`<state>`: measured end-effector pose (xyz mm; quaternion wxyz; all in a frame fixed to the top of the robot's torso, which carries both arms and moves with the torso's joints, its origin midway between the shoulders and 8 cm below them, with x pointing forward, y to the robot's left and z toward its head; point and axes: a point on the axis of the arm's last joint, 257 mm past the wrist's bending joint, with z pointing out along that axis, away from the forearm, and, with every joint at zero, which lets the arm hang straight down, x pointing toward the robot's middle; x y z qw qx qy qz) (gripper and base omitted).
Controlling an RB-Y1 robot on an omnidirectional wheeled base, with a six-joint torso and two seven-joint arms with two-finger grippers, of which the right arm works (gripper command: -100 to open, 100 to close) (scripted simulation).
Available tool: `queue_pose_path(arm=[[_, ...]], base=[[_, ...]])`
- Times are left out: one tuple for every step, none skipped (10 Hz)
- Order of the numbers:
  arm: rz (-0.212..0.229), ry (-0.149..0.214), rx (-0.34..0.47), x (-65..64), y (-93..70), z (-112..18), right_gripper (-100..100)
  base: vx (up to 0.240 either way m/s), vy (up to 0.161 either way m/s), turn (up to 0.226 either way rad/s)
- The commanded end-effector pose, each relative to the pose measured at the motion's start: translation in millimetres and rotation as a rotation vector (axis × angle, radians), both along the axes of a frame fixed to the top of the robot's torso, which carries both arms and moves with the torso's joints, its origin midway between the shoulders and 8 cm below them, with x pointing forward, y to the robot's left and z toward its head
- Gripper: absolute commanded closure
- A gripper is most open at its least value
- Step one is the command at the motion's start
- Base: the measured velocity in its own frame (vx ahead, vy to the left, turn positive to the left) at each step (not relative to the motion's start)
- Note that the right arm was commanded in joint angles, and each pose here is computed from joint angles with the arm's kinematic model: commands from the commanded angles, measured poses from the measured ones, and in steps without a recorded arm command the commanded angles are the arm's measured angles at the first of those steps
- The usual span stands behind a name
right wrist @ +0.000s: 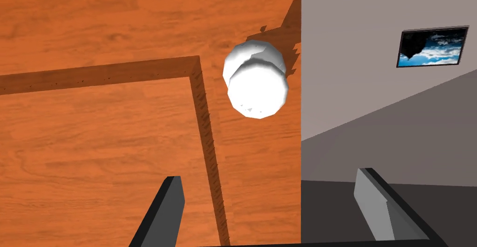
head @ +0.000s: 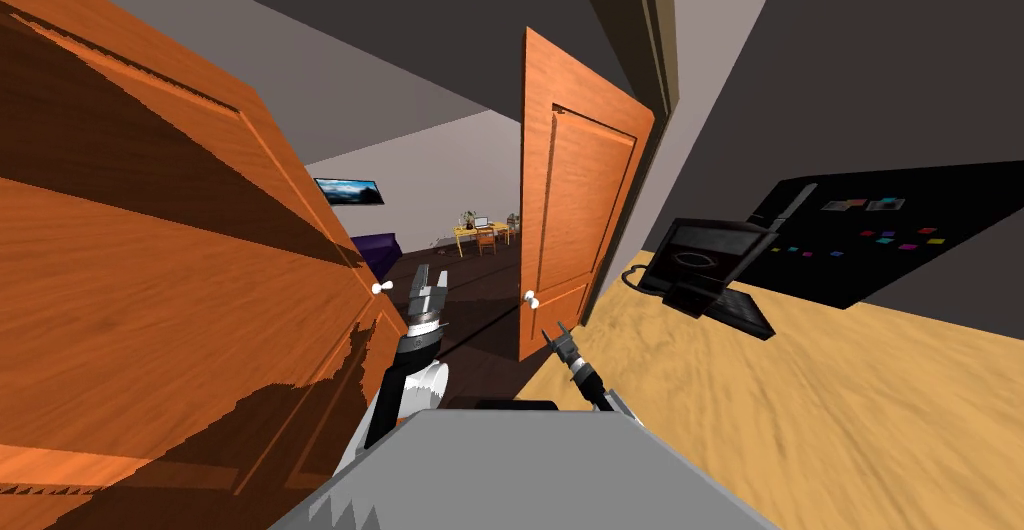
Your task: Push the door open
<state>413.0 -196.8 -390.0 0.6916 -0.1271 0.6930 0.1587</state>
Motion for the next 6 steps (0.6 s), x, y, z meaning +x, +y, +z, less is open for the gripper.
queue_pose_path(arm=[[0.016, -0.011, -0.043, -2.7, 3.1, -1.8, -100], [0.01, -0.006, -0.026, -1.3, 1.8, -1.2, -100], [0.006, -0.008, -0.031, 0.2, 3.0, -1.4, -100], [0.005, -0.008, -0.031, 0.7, 3.2, -1.5, -100], [0.001, -0.009, -0.031, 1.8, 3.8, -1.5, -100], [-0.002, -0.009, -0.031, 2.9, 4.5, -1.6, -100]], base=[[-0.016, 0.015, -0.097], [-0.008, 0.009, -0.017], [0.122, 0.045, 0.032], [0.176, 0.077, 0.035], [0.197, 0.08, 0.021], [0.231, 0.046, 0.022]])
